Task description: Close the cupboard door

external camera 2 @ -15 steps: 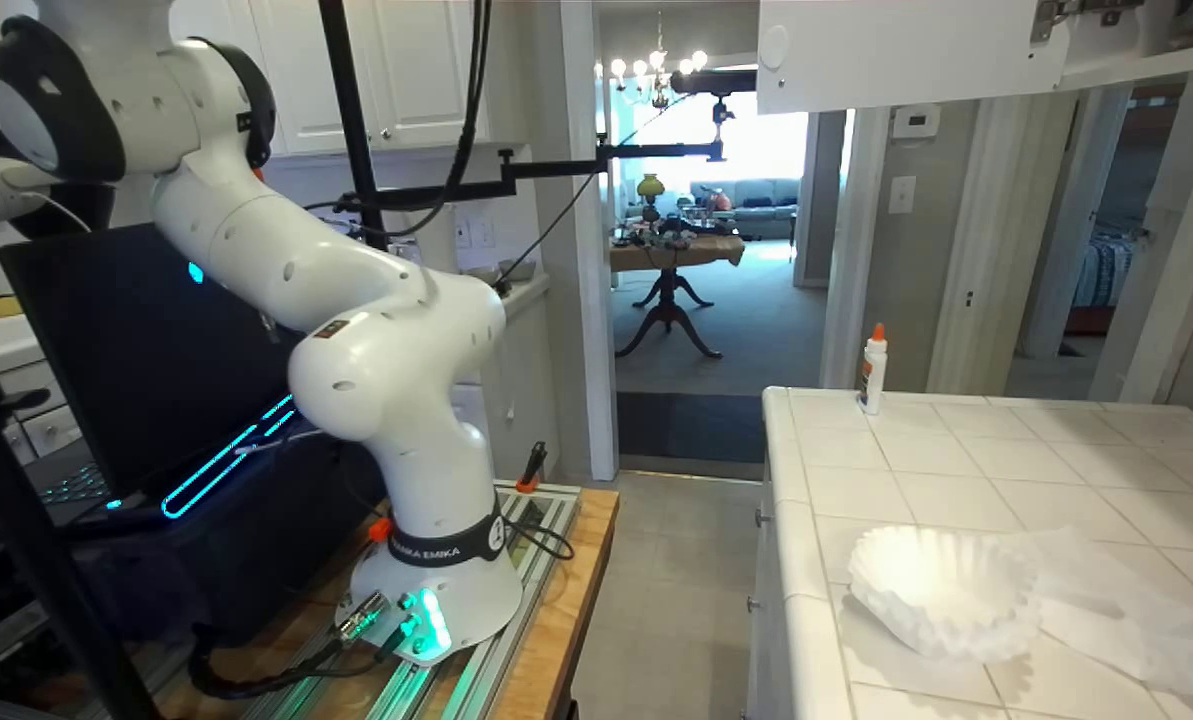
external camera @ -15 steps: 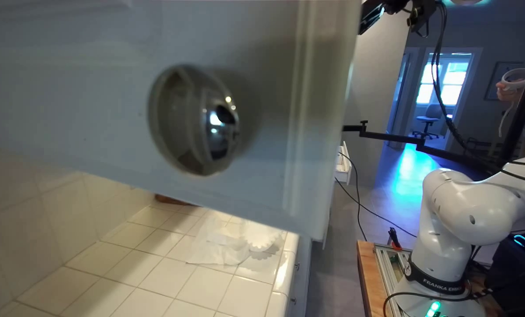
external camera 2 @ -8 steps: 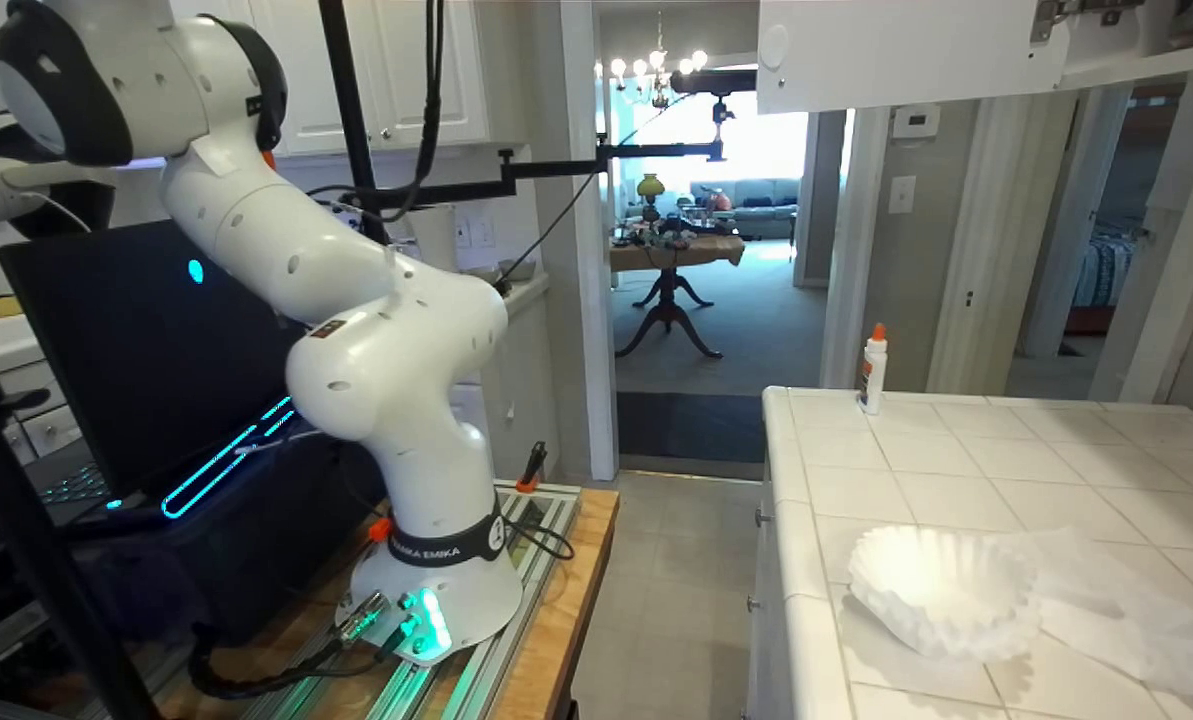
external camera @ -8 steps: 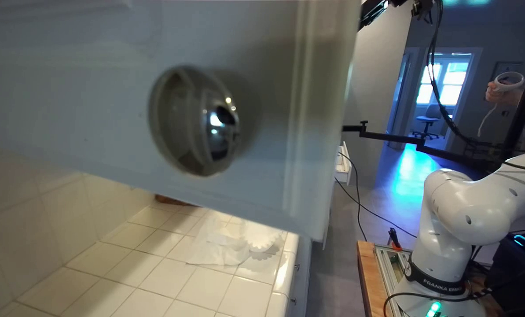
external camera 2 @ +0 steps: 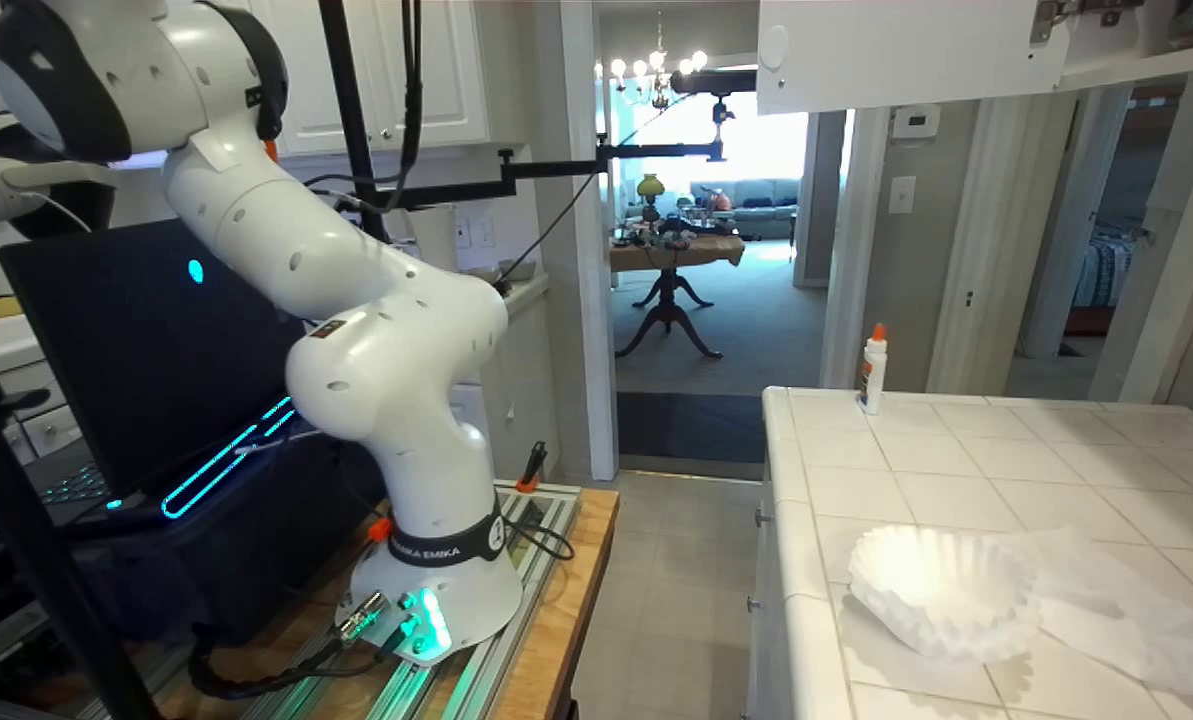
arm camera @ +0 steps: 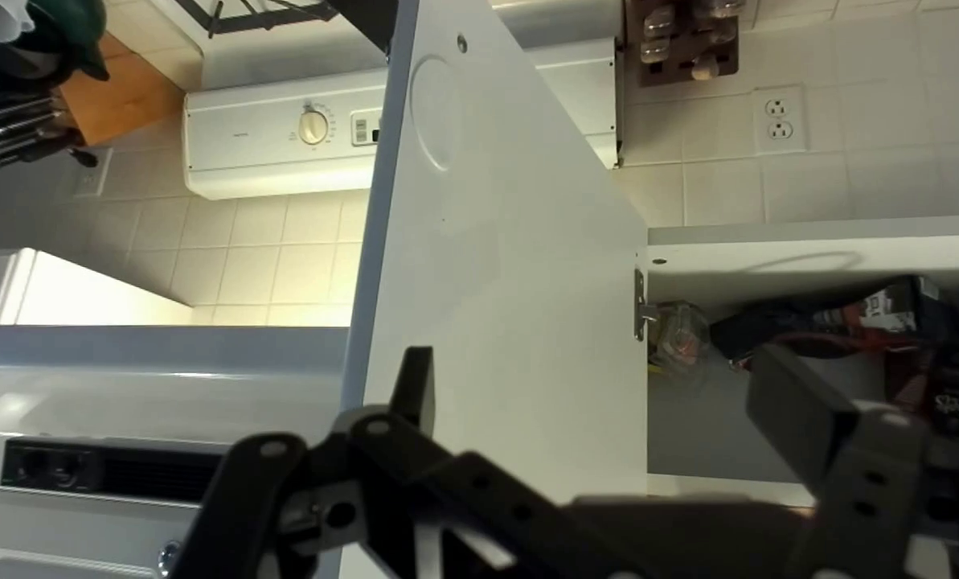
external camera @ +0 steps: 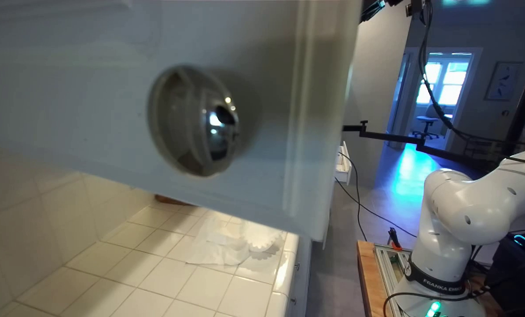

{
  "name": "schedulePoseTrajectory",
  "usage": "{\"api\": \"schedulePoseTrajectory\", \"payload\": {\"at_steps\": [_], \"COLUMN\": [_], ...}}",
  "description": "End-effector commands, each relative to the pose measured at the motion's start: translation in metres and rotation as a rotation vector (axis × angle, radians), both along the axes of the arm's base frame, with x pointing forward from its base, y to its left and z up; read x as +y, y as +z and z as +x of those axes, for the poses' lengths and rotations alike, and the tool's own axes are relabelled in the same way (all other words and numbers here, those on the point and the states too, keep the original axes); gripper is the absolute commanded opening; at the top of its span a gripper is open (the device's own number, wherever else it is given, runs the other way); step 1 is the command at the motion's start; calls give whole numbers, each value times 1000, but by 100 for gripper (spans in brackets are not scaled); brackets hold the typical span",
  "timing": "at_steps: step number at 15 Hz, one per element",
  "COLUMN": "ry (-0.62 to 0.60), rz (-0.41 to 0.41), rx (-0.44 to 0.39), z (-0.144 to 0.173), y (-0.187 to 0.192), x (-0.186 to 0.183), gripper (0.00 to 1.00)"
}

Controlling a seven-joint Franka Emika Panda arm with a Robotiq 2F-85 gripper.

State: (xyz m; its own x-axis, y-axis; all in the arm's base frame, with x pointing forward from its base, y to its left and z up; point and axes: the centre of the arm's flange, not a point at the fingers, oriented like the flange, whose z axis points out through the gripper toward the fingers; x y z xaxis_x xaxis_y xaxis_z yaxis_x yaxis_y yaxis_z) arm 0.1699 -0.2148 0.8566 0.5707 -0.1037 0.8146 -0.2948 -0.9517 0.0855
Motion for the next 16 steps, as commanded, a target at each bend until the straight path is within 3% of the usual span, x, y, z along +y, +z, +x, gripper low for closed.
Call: {"api": "schedulePoseTrajectory", "payload": {"at_steps": [1, 16], "ry": [0, 123], "rz": [0, -66], "rx": [-1, 3], "z": [0, -10], "y": [0, 7], "x": [0, -71], "gripper": [100, 100]}}
